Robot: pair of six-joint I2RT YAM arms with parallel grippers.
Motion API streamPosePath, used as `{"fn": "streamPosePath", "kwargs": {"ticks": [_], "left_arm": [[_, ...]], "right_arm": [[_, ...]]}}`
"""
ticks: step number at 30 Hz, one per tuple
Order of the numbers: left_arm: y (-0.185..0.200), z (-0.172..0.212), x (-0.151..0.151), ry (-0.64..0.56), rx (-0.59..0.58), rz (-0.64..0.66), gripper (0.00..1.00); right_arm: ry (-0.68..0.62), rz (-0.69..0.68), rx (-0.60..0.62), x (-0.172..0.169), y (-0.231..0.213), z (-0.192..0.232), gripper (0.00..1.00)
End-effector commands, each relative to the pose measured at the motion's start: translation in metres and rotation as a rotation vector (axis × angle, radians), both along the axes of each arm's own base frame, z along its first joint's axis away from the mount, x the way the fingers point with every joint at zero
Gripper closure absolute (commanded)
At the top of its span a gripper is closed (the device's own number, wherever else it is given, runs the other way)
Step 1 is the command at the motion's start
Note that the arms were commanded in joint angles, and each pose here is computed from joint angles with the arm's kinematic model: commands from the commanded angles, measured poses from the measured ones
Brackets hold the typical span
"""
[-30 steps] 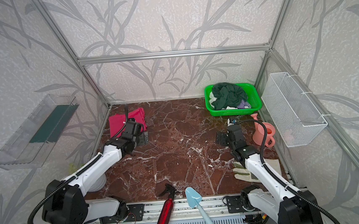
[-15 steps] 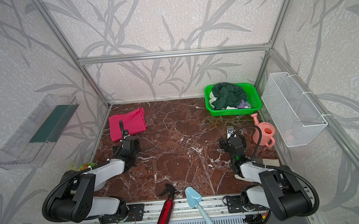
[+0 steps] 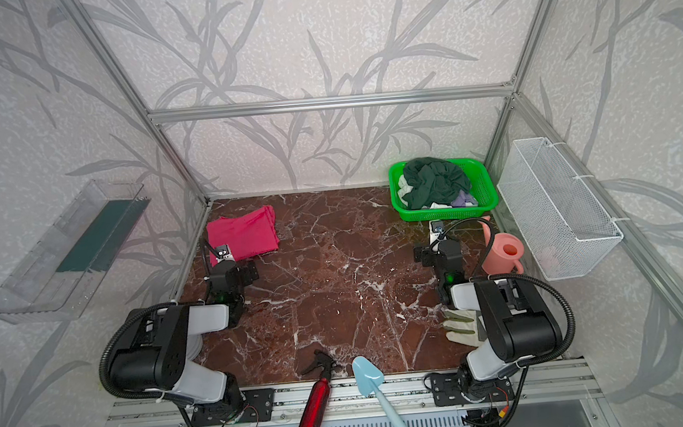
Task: Fold and stack the t-shirts
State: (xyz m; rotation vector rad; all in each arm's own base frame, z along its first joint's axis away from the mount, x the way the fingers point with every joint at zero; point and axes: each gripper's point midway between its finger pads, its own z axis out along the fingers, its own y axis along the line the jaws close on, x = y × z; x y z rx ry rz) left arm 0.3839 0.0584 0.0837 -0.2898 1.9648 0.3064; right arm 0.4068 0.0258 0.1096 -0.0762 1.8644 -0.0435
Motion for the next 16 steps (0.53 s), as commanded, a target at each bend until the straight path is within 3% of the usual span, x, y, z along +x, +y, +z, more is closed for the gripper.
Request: {"fn": "streamPosePath", "kwargs": {"ticks": [1, 3, 16], "left_arm": [[-0.01, 0.008, 0.006, -0.025, -0.031, -0.054, 0.01], [-0.01, 0.009, 0.006, -0.034, -0.027, -0.054, 0.01], [-0.01, 0.009, 0.007, -0.033, -0.027, -0.054, 0.01]], "right_arm": [[0.061, 0.056, 0.014, -0.01, 0.008, -0.018, 0.01], [0.073, 0.115, 0.008, -0.011, 0.017, -0.018, 0.01], [0.049, 0.125, 0.019, -0.009, 0.019, -0.018, 0.01]]}}
